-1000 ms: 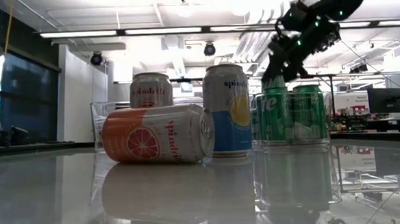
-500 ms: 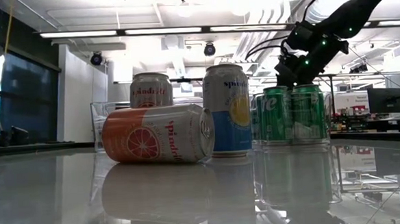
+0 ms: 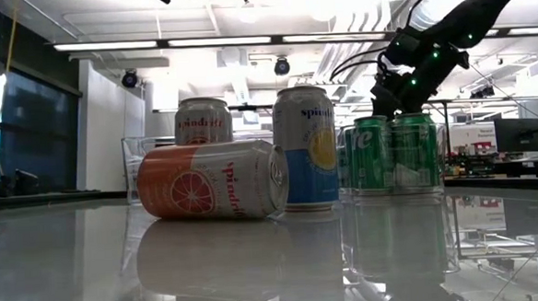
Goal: Sort soda cans
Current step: Put green soda can into the right transparent bin, then put the orange-white soda can into the center transparent bin
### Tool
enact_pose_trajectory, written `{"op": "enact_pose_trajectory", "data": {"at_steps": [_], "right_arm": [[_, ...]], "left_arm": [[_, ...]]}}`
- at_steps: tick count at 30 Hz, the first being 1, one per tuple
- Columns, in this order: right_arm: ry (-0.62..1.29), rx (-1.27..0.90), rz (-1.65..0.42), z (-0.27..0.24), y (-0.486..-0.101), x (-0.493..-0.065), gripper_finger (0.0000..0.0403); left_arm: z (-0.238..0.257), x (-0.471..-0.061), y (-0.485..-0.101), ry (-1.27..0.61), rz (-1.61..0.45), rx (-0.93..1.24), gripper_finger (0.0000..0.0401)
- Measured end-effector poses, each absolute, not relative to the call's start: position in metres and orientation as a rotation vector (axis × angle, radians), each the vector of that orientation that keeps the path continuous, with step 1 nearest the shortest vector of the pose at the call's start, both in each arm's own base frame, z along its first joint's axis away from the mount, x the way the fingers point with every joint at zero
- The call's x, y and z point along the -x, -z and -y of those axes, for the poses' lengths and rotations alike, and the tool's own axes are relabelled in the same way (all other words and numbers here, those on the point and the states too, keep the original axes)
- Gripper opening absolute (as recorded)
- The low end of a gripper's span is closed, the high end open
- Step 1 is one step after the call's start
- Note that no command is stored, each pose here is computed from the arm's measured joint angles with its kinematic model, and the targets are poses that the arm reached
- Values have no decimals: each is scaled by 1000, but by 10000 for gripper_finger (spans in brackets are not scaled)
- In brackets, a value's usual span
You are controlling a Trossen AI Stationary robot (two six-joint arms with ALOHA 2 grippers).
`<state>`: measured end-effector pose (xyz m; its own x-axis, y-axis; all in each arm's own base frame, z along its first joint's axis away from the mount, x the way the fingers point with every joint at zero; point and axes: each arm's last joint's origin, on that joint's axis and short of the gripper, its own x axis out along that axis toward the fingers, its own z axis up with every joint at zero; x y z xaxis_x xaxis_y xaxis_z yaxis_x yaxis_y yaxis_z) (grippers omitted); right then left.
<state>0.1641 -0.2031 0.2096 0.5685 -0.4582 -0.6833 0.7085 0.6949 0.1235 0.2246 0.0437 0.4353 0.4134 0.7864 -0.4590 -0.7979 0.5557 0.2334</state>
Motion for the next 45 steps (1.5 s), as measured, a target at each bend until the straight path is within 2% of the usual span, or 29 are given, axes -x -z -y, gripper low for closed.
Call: {"op": "enact_pose_trajectory", "data": {"at_steps": [5, 13, 18, 25, 31, 35, 40, 45], "right_arm": [[732, -405, -631, 209, -249, -168, 356], [762, -385, -686, 204, -309, -173, 357], [727, -387, -614, 177, -341, -183, 358], [581, -435, -537, 118, -359, -200, 358], [470, -390, -543, 60, -361, -221, 358], [415, -374, -548, 17, -341, -232, 358], [296, -476, -568, -41, -305, -229, 358], [255, -458, -542, -90, -286, -212, 358]], "left_arm": [[-43, -225, -435, -962, -584, 12, 335], [-41, -226, -434, -852, -648, -44, 335], [-40, -228, -433, -755, -692, -86, 335], [-37, -233, -434, -590, -685, -94, 335], [-28, -238, -426, -486, -696, -55, 335], [-6, -249, -408, -420, -776, -46, 332], [42, -273, -383, -276, -874, -9, 318], [95, -290, -354, -162, -971, 21, 312]]}}
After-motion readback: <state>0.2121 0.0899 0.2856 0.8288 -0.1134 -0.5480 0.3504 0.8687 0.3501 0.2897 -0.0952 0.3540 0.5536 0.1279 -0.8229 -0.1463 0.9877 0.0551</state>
